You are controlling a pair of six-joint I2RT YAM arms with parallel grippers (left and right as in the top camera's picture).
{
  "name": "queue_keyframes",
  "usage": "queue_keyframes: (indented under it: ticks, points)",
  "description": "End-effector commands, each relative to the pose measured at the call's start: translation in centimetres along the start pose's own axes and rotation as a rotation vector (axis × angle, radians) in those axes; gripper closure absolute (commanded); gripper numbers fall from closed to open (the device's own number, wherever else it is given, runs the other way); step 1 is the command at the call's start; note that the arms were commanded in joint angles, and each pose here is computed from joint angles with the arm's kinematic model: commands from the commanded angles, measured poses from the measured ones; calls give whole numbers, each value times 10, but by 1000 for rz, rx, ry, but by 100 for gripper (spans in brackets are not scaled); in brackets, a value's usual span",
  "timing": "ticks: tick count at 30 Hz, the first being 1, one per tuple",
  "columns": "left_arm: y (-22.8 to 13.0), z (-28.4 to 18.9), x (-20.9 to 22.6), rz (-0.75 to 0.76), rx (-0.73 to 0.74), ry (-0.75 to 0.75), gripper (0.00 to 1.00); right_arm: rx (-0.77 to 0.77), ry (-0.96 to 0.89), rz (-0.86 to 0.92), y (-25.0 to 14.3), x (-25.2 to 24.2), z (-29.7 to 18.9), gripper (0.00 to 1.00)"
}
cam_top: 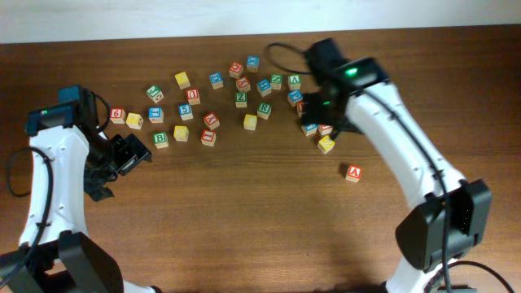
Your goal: Spell out RSS
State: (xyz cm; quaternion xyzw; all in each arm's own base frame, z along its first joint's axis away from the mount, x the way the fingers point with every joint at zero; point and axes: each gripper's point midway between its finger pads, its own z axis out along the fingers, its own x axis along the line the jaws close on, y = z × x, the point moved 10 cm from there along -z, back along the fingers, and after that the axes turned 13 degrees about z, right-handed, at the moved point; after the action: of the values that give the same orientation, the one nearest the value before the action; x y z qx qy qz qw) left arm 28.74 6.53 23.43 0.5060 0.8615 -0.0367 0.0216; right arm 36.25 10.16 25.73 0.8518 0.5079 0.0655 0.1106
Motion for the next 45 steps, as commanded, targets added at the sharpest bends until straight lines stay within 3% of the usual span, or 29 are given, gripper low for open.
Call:
queue_keyframes:
  ticks: [1, 6, 10, 14, 16, 18, 23, 29, 34, 38, 40, 42, 44, 45]
  points:
    - [0, 1, 1, -14, 5, -6, 1, 82, -128, 162, 28, -71, 3, 2]
    - [1, 1, 0, -14, 4, -10, 1, 113, -182, 322, 51, -125, 9, 2]
    - [-2, 0, -20, 10, 37, -209, 1, 113, -184, 333, 52, -129, 10, 2]
    - [-14, 3, -61, 245, 13, -206, 3, 113, -184, 333, 52, -129, 10, 2]
    - [-17, 6, -83, 334, -71, -99, 1, 113, -184, 333, 52, -129, 10, 2]
    - [-17, 7, -86, 139, -182, 108, 1, 113, -184, 333, 52, -129, 10, 2]
    - [-9, 4, -78, 93, -287, 241, 1, 113, -184, 333, 52, -129, 10, 2]
    - [-13, 17, -59, 63, -216, 300, 1, 113, -184, 333, 52, -129, 10, 2]
    - [6, 15, 21, -225, -98, 260, 1, 113, -184, 333, 52, -129, 10, 1]
    - [4, 16, 29, -278, -37, 162, 1, 46, -184, 339, 61, -128, 11, 2]
    - [4, 16, 29, -278, -36, 162, 1, -14, -103, 361, 72, -120, 12, 2]
    - [4, 16, 29, -278, -37, 162, 1, 197, 344, 357, 68, -83, 7, 2]
    - [4, 16, 29, -278, -36, 162, 1, 209, 633, 266, 74, -45, -4, 0]
    - [4, 16, 29, -278, -36, 162, 1, 154, 714, 168, 69, -10, -11, 5]
